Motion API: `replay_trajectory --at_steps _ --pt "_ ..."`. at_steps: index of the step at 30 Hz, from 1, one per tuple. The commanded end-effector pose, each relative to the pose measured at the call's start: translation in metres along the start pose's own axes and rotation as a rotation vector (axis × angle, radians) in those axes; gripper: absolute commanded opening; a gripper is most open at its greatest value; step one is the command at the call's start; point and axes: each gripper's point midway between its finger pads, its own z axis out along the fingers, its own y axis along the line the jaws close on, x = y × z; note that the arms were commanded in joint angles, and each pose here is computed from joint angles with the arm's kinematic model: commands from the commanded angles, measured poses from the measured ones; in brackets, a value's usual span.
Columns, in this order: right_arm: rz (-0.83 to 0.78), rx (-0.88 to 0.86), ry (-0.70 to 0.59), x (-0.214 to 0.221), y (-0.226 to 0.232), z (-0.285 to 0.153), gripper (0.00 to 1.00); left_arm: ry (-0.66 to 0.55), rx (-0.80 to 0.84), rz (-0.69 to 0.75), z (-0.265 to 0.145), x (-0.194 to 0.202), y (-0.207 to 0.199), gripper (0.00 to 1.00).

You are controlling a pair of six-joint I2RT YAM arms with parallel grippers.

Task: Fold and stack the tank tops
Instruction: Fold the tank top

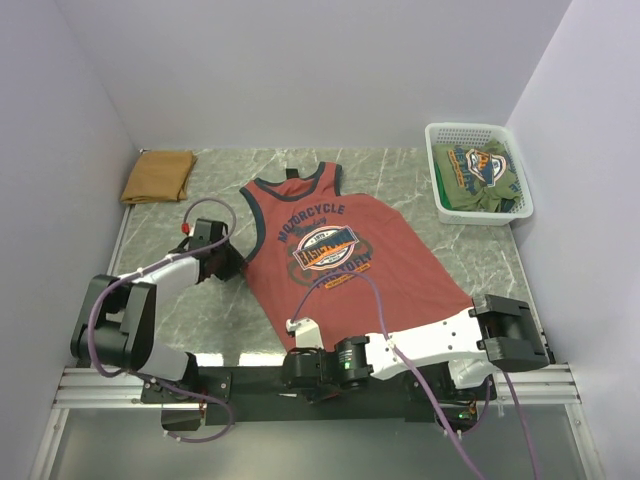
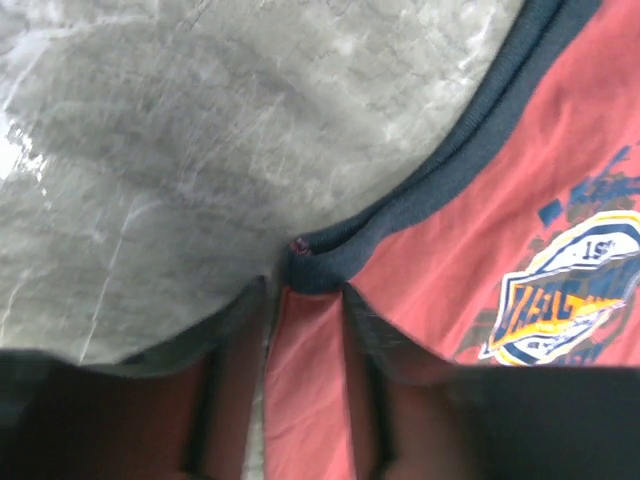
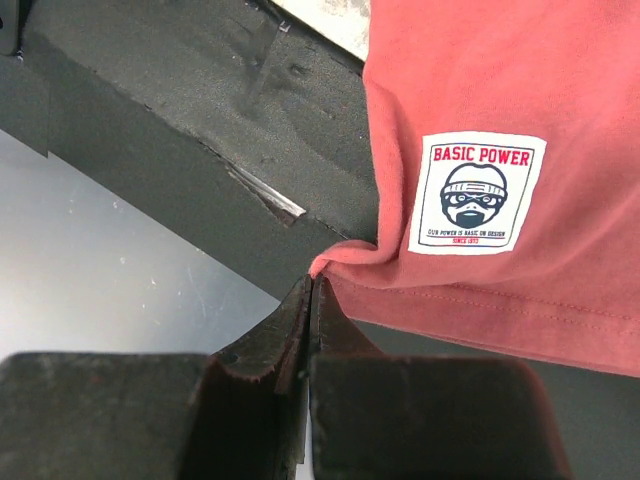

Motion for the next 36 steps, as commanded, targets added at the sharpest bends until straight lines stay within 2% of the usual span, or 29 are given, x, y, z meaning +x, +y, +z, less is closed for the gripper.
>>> replay_trajectory --at_steps 1,3,4,7,9,11,13,18,22,26,32,36 --pt "0.014 -0.061 -0.043 -0.016 0.017 -0.013 0.00 -0.028 0.033 0.013 0.006 -0.012 -0.019 0.36" --pt "0.013 -0.066 -0.045 -0.018 0.018 -0.014 0.00 -0.021 0.023 0.017 0.011 -0.013 -0.020 0.25" --pt "0.015 -0.069 -0.047 -0.019 0.019 -0.014 0.00 -0.016 0.020 0.022 0.012 -0.013 -0.021 0.14" --pt "0.012 -0.087 -0.048 -0.026 0.024 -0.015 0.00 -0.053 -0.041 0.025 0.015 -0.028 -0.018 0.01" --pt "0.005 -0.115 -0.041 -0.034 0.033 -0.015 0.00 -0.105 -0.053 0.032 0.012 -0.053 -0.027 0.00" --pt "-0.024 -0.145 -0.039 -0.041 0.046 -0.016 0.00 -0.134 -0.099 0.005 0.008 -0.076 -0.019 0.00" --pt "-0.054 -0.165 -0.020 -0.048 0.068 -0.013 0.00 -0.193 -0.115 -0.010 0.000 -0.113 -0.019 0.01" --pt "-0.156 -0.260 0.057 -0.056 0.131 -0.002 0.00 -0.258 -0.176 -0.034 -0.019 -0.164 -0.012 0.01" --pt "-0.183 -0.303 0.083 -0.065 0.155 0.005 0.00 -0.259 -0.158 -0.029 -0.024 -0.174 -0.018 0.00" --pt "-0.129 -0.403 0.126 -0.071 0.163 0.004 0.00 -0.221 -0.131 -0.014 -0.018 -0.168 -0.023 0.01" --pt "-0.040 -0.438 0.061 -0.080 0.129 -0.017 0.00 -0.172 -0.080 0.029 -0.006 -0.149 -0.045 0.01" --pt "0.022 -0.363 0.051 -0.067 0.079 -0.006 0.00 -0.161 -0.065 0.079 0.001 -0.133 -0.072 0.00"
